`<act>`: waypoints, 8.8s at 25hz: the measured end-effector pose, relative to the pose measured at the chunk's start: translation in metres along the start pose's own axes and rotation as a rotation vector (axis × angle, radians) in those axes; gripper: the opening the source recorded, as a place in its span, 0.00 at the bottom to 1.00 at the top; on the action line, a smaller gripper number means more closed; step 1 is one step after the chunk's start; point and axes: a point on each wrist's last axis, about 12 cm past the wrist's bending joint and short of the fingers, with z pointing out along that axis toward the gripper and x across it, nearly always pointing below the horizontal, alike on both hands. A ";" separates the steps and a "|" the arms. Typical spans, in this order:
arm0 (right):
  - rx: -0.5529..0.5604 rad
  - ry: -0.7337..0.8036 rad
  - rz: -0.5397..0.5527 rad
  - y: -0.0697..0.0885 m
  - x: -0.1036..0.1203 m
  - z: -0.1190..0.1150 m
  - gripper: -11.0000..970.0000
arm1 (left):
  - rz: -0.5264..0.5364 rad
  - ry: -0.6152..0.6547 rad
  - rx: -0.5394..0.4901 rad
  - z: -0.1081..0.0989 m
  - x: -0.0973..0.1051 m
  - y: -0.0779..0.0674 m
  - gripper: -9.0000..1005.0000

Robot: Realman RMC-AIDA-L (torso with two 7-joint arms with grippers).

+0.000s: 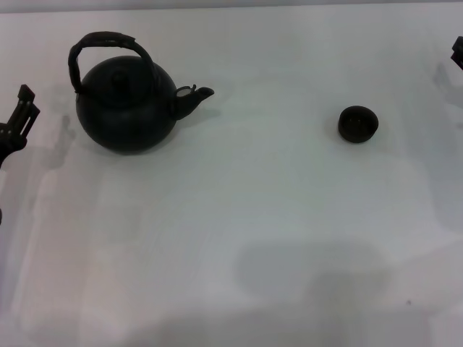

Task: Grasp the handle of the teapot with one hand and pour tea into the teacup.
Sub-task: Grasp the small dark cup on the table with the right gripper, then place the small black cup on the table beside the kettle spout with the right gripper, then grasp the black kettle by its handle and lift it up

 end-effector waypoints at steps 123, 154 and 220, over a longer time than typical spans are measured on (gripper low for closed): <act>-0.914 0.907 -1.320 0.279 -0.055 0.009 0.80 | -0.024 -0.031 -0.073 0.003 -0.005 0.009 0.89; -0.912 0.616 -0.525 0.169 -0.098 0.029 0.89 | -0.022 -0.030 -0.078 0.001 -0.004 0.011 0.89; -0.009 -0.104 -0.037 -0.004 -0.004 -0.013 0.88 | 0.228 0.110 0.207 0.059 -0.005 -0.023 0.67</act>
